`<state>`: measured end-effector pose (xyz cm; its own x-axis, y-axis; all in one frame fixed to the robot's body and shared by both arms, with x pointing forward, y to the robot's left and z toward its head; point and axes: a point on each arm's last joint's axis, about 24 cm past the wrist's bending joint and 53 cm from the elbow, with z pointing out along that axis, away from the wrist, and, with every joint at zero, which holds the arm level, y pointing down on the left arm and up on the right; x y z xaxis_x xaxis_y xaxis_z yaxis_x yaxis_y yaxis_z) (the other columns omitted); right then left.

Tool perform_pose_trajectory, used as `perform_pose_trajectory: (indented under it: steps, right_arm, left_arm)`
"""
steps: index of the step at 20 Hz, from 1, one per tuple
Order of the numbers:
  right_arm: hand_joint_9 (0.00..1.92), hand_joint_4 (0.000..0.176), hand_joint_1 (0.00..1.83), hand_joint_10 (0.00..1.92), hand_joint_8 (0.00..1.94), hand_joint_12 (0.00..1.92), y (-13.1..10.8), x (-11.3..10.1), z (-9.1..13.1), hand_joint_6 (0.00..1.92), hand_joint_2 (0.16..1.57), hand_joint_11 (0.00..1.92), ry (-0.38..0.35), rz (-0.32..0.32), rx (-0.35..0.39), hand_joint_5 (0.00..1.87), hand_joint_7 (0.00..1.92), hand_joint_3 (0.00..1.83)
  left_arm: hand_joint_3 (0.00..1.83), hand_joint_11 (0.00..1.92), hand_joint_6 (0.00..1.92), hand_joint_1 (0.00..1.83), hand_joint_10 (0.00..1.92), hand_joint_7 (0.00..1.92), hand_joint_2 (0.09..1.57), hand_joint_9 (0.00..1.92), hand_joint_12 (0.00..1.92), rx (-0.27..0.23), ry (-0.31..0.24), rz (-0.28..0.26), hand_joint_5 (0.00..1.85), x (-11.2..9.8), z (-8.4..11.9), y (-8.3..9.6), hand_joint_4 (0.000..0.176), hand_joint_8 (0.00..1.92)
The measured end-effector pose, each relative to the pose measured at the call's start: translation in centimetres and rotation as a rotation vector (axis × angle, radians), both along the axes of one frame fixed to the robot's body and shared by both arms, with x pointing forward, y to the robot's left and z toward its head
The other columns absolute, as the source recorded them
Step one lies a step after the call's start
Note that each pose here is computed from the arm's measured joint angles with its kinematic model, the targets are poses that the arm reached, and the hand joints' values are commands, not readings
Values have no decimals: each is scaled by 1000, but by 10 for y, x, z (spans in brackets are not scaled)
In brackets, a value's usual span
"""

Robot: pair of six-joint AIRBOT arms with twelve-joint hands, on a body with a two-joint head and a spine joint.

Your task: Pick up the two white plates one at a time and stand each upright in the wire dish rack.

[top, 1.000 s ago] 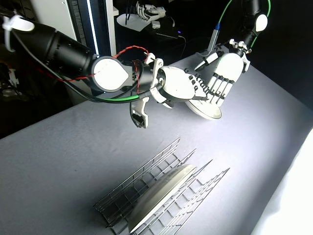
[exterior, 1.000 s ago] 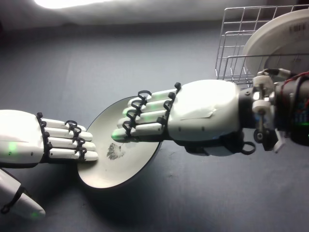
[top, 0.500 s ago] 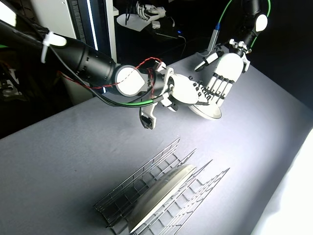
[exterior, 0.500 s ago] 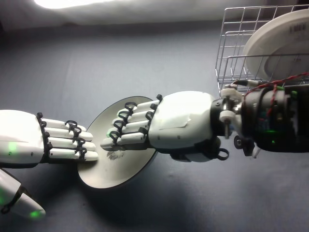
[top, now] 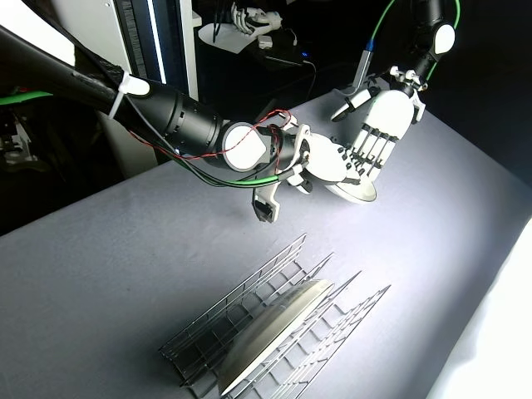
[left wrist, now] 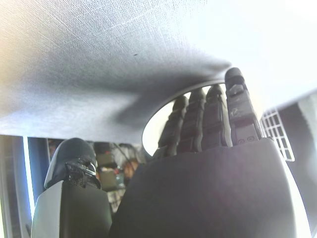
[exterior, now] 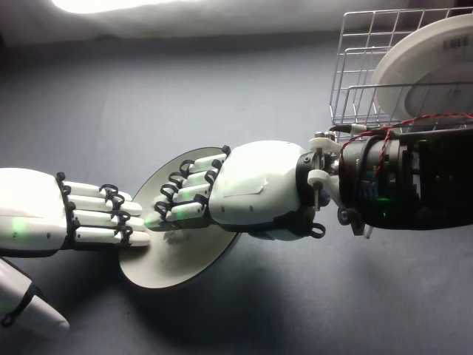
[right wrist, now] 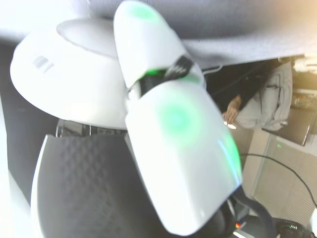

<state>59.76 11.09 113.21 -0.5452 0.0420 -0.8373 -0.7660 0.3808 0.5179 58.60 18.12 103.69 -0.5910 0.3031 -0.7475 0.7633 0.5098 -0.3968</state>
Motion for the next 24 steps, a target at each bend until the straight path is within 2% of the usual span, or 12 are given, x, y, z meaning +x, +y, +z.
perform_pose_trajectory:
  steps: [1,2,3,4,5,6,7,8,15,17,18,24]
  right_arm:
    - [552,0,1826,50,10,1660,1,0,0,21,1148,519,-4,2,1,440,428,2]
    - [584,0,1830,52,10,1676,2,-1,2,22,1147,535,-5,9,11,463,452,2]
    - [625,0,1768,1058,50,1697,4,-4,5,68,1117,675,-9,22,22,662,667,40]
    - [625,0,1768,1058,50,1697,4,-4,6,68,1117,675,-11,24,24,662,667,40]
    - [837,0,1535,1161,677,1639,5,-5,6,971,1133,800,-13,27,26,751,926,13]
    - [863,0,1493,1155,850,1587,5,-5,7,1137,1136,849,-12,29,31,762,915,5]
    - [863,0,1493,1155,850,1587,5,-6,8,1137,1136,849,-11,31,35,762,915,5]
    - [980,0,1488,994,847,1467,4,-6,10,961,1096,923,-9,31,40,925,929,0]
    - [1019,0,1489,909,815,1394,4,-10,17,929,1079,967,-18,54,67,966,947,0]
    - [1017,0,1384,1019,891,995,2,-9,24,977,1091,987,-23,54,83,994,952,0]
    - [994,0,1467,959,878,1328,-1,-9,32,955,1089,952,-14,49,104,970,920,0]
    - [984,0,1487,954,886,1415,-23,-14,57,980,1092,943,29,8,156,944,904,0]
  left_arm:
    - [0,0,0,0,0,0,1066,0,0,0,0,0,0,0,0,0,0,0]
    - [0,0,0,0,0,0,1067,0,0,-3,1,2,0,0,1,0,0,0]
    - [2,0,0,0,0,0,1073,0,0,-2,1,3,0,1,0,0,0,0]
    - [2,0,0,0,0,0,1073,0,0,-2,1,2,0,0,0,0,0,0]
    - [0,0,0,0,0,0,1069,0,0,-2,0,2,0,0,0,0,0,0]
    - [2,0,0,0,0,0,1072,0,0,-1,1,2,0,1,0,0,0,0]
    - [2,0,0,0,0,0,1072,0,0,-1,0,2,0,1,0,0,0,0]
    - [0,0,0,0,0,0,1069,0,0,2,0,0,0,0,0,0,0,0]
    - [0,0,0,0,0,0,1068,0,0,-2,-33,-15,0,5,13,-5,0,0]
    - [3,0,0,0,0,0,1075,0,0,-10,-48,-24,0,6,21,-8,0,0]
    - [2,0,0,0,0,0,1073,0,0,-19,-58,-30,0,7,27,-10,0,0]
    - [1,0,0,0,0,0,1071,0,0,-55,-86,7,0,16,57,0,0,0]
